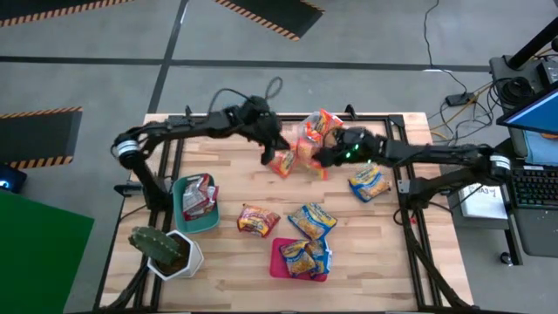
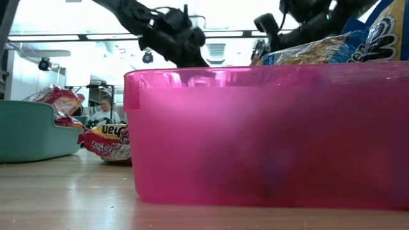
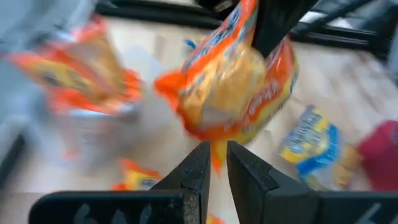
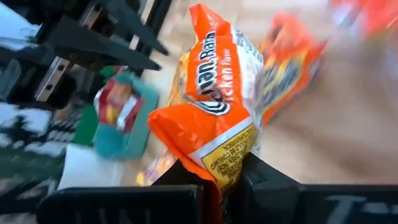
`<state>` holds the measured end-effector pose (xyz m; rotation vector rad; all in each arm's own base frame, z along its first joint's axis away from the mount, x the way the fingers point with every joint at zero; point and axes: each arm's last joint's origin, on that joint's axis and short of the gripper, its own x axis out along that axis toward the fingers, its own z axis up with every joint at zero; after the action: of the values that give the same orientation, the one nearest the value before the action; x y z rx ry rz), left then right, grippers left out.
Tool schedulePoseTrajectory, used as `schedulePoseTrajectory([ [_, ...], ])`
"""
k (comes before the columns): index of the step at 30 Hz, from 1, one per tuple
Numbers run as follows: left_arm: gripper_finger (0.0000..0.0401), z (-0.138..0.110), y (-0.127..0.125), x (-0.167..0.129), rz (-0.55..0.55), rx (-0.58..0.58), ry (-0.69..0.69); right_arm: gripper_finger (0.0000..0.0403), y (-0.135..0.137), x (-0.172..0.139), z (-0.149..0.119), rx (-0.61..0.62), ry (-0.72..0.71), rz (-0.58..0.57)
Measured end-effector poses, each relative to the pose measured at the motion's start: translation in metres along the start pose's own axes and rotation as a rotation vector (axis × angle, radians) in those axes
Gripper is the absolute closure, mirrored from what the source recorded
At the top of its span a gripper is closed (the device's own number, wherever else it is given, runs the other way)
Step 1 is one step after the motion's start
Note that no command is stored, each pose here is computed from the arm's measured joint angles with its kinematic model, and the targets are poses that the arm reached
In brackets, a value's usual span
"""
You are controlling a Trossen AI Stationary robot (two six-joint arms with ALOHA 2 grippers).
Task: Sort Maruchan noodles
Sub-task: Put the right orange noodle pack into the transparent bin
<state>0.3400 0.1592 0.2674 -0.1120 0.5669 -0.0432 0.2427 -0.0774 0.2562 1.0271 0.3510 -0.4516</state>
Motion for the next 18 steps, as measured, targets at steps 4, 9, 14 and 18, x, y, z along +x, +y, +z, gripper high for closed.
schedulePoseTrajectory([
  [4, 0.0365, 0.011, 0.006, -0.027, 0.109, 0.028, -0.053, 0.0387, 0.015, -0.024, 0.038, -0.09, -0.048, -0.082],
  [9, 0.0365, 0.022, 0.004, -0.049, 0.163, 0.013, -0.115, 0.0387, 0.024, -0.047, 0.089, -0.156, -0.047, -0.25],
  [14, 0.0365, 0.03, 0.0, -0.06, 0.173, -0.017, -0.166, 0.0387, 0.023, -0.051, 0.139, -0.182, 0.063, -0.324],
  [18, 0.0365, 0.032, -0.002, -0.064, 0.172, -0.045, -0.182, 0.0387, 0.015, -0.034, 0.168, -0.188, 0.225, -0.339],
])
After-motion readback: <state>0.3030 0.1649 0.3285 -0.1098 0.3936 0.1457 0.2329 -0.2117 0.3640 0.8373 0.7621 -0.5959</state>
